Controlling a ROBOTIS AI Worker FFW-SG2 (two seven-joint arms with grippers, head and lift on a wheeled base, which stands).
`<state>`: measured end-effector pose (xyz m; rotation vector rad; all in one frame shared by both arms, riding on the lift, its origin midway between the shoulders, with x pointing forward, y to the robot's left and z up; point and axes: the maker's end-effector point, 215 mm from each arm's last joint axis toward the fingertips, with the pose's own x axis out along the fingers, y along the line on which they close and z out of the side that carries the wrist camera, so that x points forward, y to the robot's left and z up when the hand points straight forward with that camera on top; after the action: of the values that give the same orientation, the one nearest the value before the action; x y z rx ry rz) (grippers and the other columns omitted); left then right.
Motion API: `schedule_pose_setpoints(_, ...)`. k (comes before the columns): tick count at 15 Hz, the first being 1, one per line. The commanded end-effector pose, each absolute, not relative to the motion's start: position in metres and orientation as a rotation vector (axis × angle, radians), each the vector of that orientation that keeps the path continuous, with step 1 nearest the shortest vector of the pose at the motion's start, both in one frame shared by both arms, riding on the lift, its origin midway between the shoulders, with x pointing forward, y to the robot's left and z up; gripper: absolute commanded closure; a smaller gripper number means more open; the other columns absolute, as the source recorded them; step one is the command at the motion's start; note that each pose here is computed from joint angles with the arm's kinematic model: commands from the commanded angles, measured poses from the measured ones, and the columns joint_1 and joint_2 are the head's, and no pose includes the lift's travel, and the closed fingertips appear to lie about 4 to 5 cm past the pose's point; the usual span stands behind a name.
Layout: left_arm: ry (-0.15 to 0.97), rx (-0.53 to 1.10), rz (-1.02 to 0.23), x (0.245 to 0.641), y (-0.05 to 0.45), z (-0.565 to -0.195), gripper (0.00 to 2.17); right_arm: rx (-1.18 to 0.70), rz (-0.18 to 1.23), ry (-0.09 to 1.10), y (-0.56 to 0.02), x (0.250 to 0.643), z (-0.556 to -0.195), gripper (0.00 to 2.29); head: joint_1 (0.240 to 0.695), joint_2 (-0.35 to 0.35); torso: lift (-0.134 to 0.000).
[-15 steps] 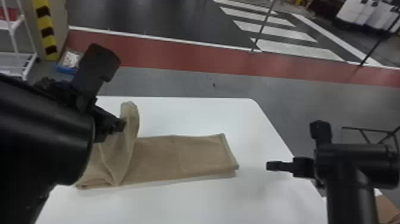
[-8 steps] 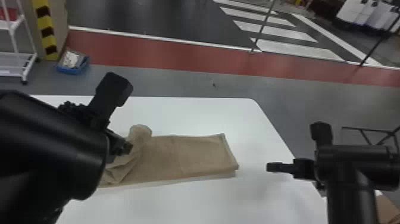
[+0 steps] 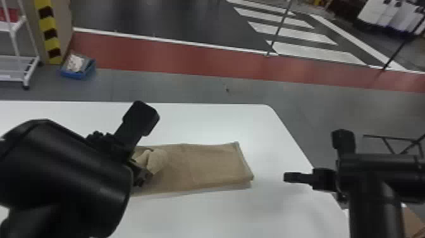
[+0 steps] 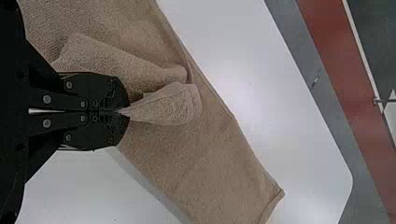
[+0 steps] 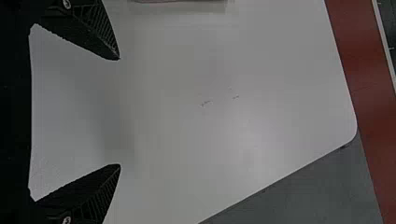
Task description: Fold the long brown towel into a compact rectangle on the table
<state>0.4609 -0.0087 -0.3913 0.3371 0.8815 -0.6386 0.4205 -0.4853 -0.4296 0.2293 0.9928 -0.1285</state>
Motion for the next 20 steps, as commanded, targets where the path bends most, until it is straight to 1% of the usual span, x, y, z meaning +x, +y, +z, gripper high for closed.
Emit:
schedule_pose_setpoints(1, 0.895, 0.329, -0.687, 0.440, -0.026, -0.397, 0.19, 0.245, -0.126, 0.989, -0.483, 0.420, -0.428, 0.05, 0.695, -0.350, -0.125)
schedule_pose_setpoints(2, 0.885, 0.324, -0.698, 0.435, -0.030, -0.394, 0.02, 0.295, -0.121, 0.982, -0.479, 0.417, -0.424, 0.05, 0.695, -0.350, -0.125)
schedule_pose_setpoints(3, 0.879, 0.321, -0.707, 0.431, -0.034, -0.393, 0.02, 0.334, -0.098, 0.969, -0.469, 0.419, -0.417, 0.05, 0.695, -0.350, -0.125)
schedule_pose_setpoints(6, 0.847, 0.310, -0.716, 0.428, -0.040, -0.382, 0.02, 0.309, -0.057, 0.904, -0.459, 0.430, -0.390, 0.05, 0.695, -0.350, -0.125)
schedule_pose_setpoints(8, 0.823, 0.293, -0.712, 0.428, -0.038, -0.372, 0.03, 0.319, -0.006, 0.875, -0.441, 0.438, -0.381, 0.05, 0.695, -0.350, -0.125)
schedule_pose_setpoints(11, 0.783, 0.181, -0.675, 0.444, -0.009, -0.346, 0.03, 0.328, 0.091, 0.843, -0.385, 0.443, -0.378, 0.06, 0.695, -0.350, -0.125)
schedule_pose_setpoints(14, 0.729, 0.042, -0.629, 0.464, 0.037, -0.316, 0.03, 0.299, 0.202, 0.812, -0.317, 0.439, -0.368, 0.07, 0.695, -0.350, -0.125)
schedule_pose_setpoints(16, 0.684, -0.039, -0.602, 0.473, 0.067, -0.296, 0.03, 0.205, 0.266, 0.817, -0.277, 0.429, -0.364, 0.08, 0.695, -0.350, -0.125)
schedule_pose_setpoints(17, 0.671, -0.069, -0.590, 0.476, 0.078, -0.290, 0.03, 0.152, 0.281, 0.820, -0.261, 0.425, -0.362, 0.08, 0.695, -0.324, -0.125)
schedule_pose_setpoints(19, 0.638, -0.146, -0.550, 0.482, 0.111, -0.279, 0.03, 0.017, 0.264, 0.860, -0.239, 0.409, -0.374, 0.08, 0.695, -0.260, -0.125)
schedule_pose_setpoints(20, 0.628, -0.174, -0.539, 0.484, 0.122, -0.275, 0.03, -0.106, 0.276, 0.828, -0.231, 0.412, -0.371, 0.09, 0.695, -0.228, -0.125)
